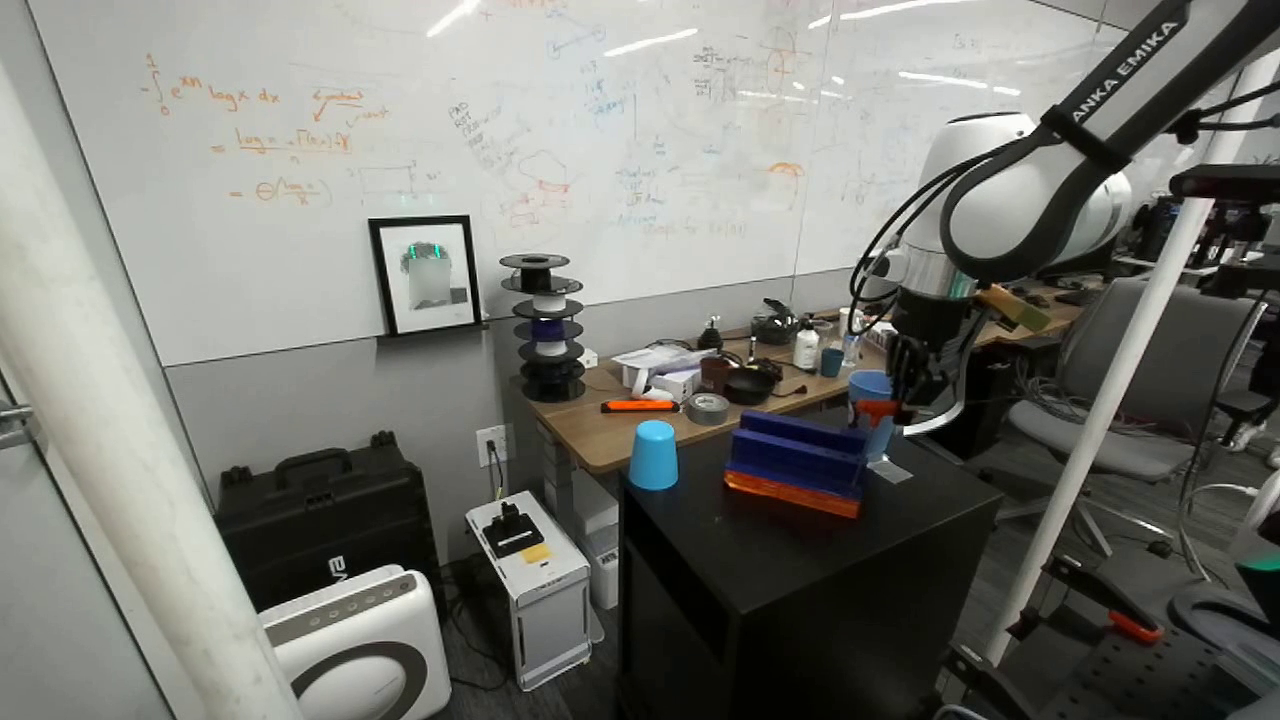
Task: Pick up the orange object and put it in the light blue cup.
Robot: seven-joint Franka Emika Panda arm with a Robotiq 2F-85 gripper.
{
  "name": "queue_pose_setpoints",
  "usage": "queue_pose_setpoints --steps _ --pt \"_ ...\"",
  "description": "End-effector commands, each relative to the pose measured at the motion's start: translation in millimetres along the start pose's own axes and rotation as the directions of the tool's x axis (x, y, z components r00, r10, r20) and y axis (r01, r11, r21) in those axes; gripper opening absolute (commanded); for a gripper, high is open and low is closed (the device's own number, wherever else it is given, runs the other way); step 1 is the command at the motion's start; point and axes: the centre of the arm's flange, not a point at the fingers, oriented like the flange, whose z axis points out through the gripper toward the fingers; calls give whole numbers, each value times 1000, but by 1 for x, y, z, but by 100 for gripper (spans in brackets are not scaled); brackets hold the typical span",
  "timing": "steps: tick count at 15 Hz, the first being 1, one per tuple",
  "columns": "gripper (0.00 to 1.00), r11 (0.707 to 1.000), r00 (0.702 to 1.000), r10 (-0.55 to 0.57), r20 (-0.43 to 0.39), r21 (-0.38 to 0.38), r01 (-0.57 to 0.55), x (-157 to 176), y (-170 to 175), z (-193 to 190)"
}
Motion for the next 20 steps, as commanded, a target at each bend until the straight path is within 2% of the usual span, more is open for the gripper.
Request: queue_pose_setpoints --steps 1,9,14,20 --pt "13 1000 1000 11 -29 0 -11 -8 11 -2" --pt "13 996 990 73 -120 -38 -78 -21 22 -61" --pt "12 988 968 148 -201 -14 -154 -31 24 -104" --pt "12 942 938 263 -227 -150 -300 -53 59 -152"
